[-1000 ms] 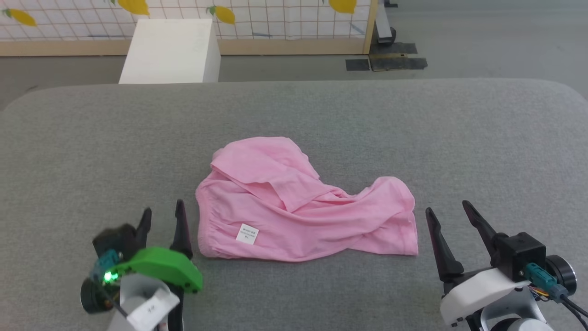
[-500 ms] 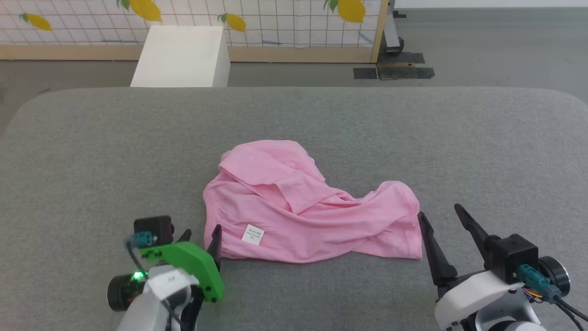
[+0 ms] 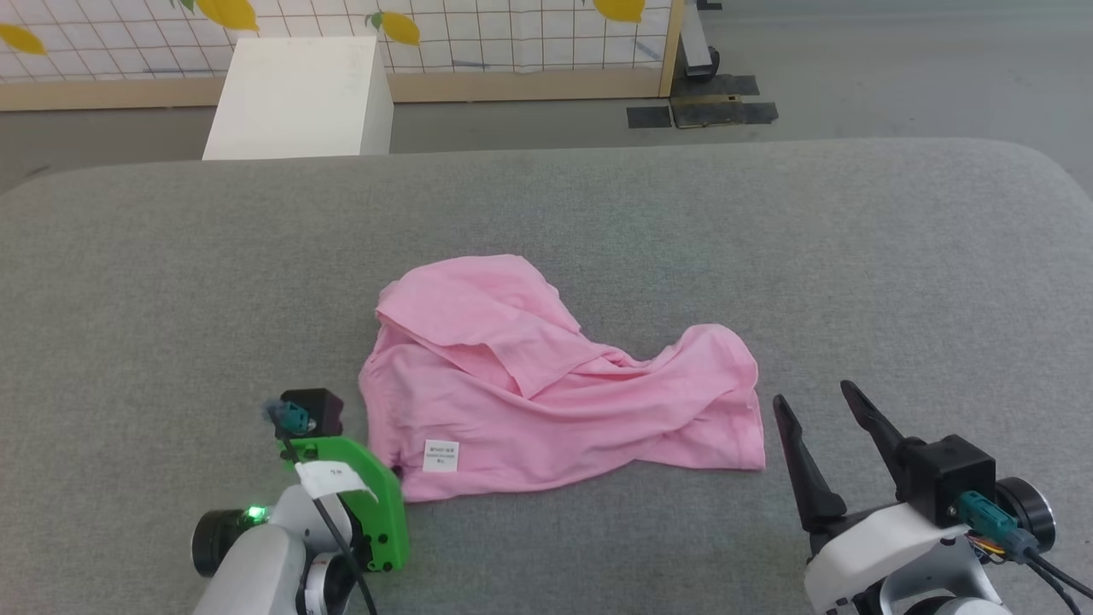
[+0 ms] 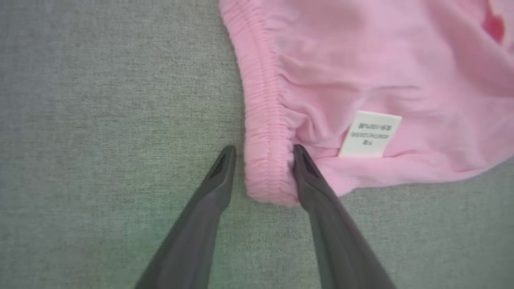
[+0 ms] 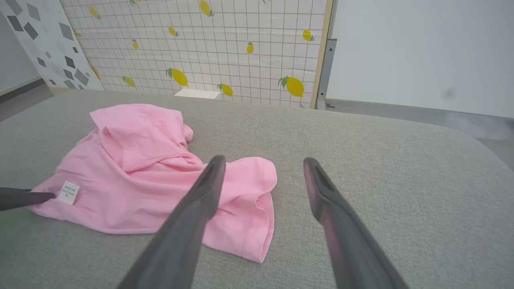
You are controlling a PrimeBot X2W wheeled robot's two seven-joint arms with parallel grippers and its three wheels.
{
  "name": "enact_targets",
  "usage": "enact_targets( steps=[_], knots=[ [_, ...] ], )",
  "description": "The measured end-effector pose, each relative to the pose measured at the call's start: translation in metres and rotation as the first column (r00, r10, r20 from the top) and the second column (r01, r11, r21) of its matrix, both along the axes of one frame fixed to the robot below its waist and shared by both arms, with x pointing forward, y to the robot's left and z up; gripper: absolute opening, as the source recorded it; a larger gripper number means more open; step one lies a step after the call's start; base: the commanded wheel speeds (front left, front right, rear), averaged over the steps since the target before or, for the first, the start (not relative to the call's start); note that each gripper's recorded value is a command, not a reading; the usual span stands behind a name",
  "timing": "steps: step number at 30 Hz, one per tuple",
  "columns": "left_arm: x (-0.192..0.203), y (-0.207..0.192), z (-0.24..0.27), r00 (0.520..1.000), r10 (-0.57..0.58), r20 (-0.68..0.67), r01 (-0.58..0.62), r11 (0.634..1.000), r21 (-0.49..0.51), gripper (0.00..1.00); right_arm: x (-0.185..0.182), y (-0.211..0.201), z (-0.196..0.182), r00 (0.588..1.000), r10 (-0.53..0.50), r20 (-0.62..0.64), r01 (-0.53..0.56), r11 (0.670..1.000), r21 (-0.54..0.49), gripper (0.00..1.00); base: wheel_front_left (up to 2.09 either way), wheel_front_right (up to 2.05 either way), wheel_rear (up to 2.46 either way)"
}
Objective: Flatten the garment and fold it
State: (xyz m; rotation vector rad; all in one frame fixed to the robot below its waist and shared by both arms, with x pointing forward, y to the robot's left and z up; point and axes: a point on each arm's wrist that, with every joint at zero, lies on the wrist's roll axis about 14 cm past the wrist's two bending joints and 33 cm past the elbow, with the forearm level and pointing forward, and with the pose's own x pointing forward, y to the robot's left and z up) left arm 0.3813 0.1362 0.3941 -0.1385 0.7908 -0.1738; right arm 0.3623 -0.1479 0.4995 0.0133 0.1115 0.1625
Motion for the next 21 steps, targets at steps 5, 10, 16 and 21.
enact_targets(
  steps=[5, 10, 16, 21],
  knots=[
    [0.007, -0.002, 0.013, 0.997, -0.006, 0.073, 0.006, 1.000, -0.011, 0.00, 0.002, 0.002, -0.002, 1.000, 0.007, -0.006, -0.007, 1.000, 0.007, 1.00, 0.00, 0.00, 0.00],
    [0.016, 0.005, 0.034, 0.977, 0.045, 0.211, -0.040, 0.999, -0.027, 0.00, 0.002, 0.006, -0.007, 1.000, 0.017, -0.023, -0.016, 1.000, 0.014, 1.00, 0.00, 0.00, 0.00],
    [0.006, 0.000, 0.030, 0.970, 0.071, 0.232, -0.059, 0.997, -0.059, 0.00, -0.007, 0.003, -0.053, 0.975, 0.013, -0.222, -0.009, 1.000, 0.016, 1.00, 0.00, 0.00, 0.00],
    [0.004, -0.001, 0.028, 0.969, 0.081, 0.233, -0.067, 0.995, -0.070, 0.00, -0.008, 0.005, -0.090, 0.911, 0.023, -0.411, -0.017, 1.000, 0.018, 1.00, 0.00, 0.00, 0.00]
  ],
)
